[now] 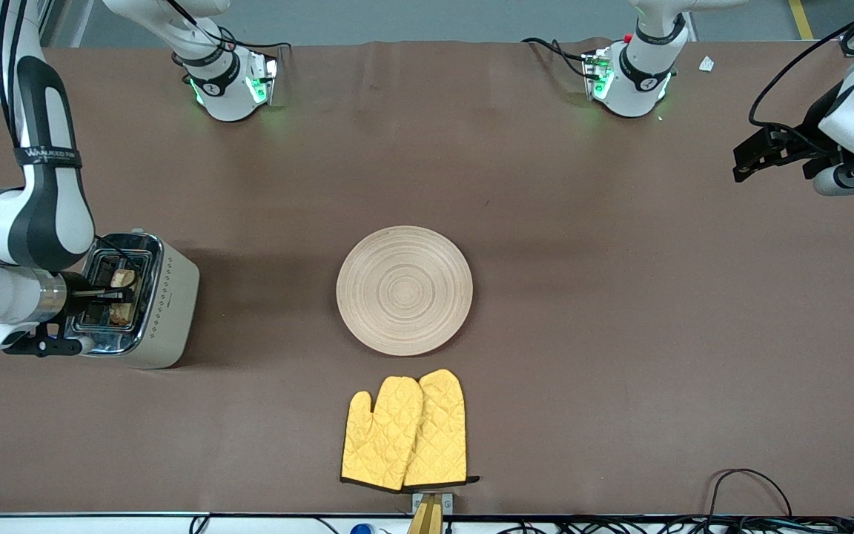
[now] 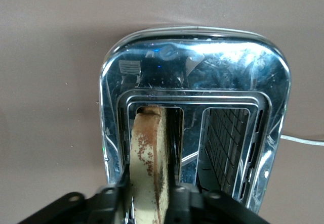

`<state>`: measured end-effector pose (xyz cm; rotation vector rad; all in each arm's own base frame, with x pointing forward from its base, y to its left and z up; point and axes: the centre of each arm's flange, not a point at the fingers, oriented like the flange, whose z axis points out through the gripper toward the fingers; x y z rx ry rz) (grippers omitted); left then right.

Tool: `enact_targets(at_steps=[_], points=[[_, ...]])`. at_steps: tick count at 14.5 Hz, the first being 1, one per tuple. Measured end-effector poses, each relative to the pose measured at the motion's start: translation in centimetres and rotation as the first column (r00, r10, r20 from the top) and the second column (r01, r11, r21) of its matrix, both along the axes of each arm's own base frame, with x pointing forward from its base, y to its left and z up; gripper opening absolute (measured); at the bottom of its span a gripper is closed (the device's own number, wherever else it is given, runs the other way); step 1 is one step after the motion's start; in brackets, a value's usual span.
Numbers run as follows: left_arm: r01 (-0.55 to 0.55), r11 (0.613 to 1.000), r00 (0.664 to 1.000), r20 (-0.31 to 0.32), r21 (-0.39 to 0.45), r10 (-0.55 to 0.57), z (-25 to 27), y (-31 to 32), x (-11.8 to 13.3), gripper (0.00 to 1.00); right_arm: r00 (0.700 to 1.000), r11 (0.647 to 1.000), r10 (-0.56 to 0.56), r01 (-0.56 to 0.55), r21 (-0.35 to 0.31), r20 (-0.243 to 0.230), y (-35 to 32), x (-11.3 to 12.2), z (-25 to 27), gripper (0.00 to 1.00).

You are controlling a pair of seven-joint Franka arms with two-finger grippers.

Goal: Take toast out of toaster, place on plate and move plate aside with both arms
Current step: 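Reach the right gripper down to the toast in the toaster slot, then grasp the toast with the right gripper and lift it out, then carry the toast with the right gripper and release it onto the plate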

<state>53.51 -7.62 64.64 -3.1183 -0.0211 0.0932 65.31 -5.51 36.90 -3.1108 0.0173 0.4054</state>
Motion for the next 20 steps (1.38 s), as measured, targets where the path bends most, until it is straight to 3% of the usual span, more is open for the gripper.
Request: enact_targets(at_steps=[2, 6, 8, 11, 13, 15, 17, 20], points=[[0.000, 1.000, 1.000, 0.000, 0.000, 0.000, 0.0, 0.0, 0.0, 1.00, 1.000, 1.000, 0.010, -0.010, 0.005, -0.005, 0.0, -0.1, 0.6, 0.14], [0.000, 1.000, 1.000, 0.000, 0.000, 0.000, 0.0, 0.0, 0.0, 1.00, 0.999, 0.999, 0.035, -0.035, 0.031, 0.013, 1.9, -0.8, 5.8, 0.10], [0.000, 1.000, 1.000, 0.001, 0.000, 0.000, 0.0, 0.0, 0.0, 1.00, 0.999, 0.995, 0.038, -0.040, 0.093, 0.022, 4.9, -1.6, 9.8, 0.11], [0.000, 1.000, 1.000, 0.001, 0.000, 0.000, 0.0, 0.0, 0.0, 1.00, 0.999, 0.984, -0.048, 0.046, 0.171, 0.007, 9.9, -2.6, 13.3, 0.11], [0.000, 1.000, 1.000, 0.001, 0.000, 0.000, 0.0, 0.0, 0.0, 1.00, 0.997, 0.975, -0.078, 0.078, 0.209, -0.010, 14.3, -2.7, 13.3, 0.11], [-0.001, 1.000, 1.000, 0.000, 0.000, 0.001, 0.0, 0.0, 0.0, 1.00, 0.997, 0.963, -0.073, 0.070, 0.260, 0.001, 18.7, -2.4, 12.2, 0.12], [-0.002, 1.000, 1.000, 0.000, 0.000, 0.002, 0.0, 0.1, 0.0, 1.00, 0.998, 0.944, -0.061, 0.058, 0.325, -0.002, 23.6, -1.9, 9.5, 0.12], [-0.003, 1.000, 1.000, -0.005, 0.000, 0.003, -0.3, 0.2, 0.2, 1.00, 0.988, 0.901, -0.149, 0.149, 0.407, -0.033, 30.2, -1.3, 4.3, 0.12]])
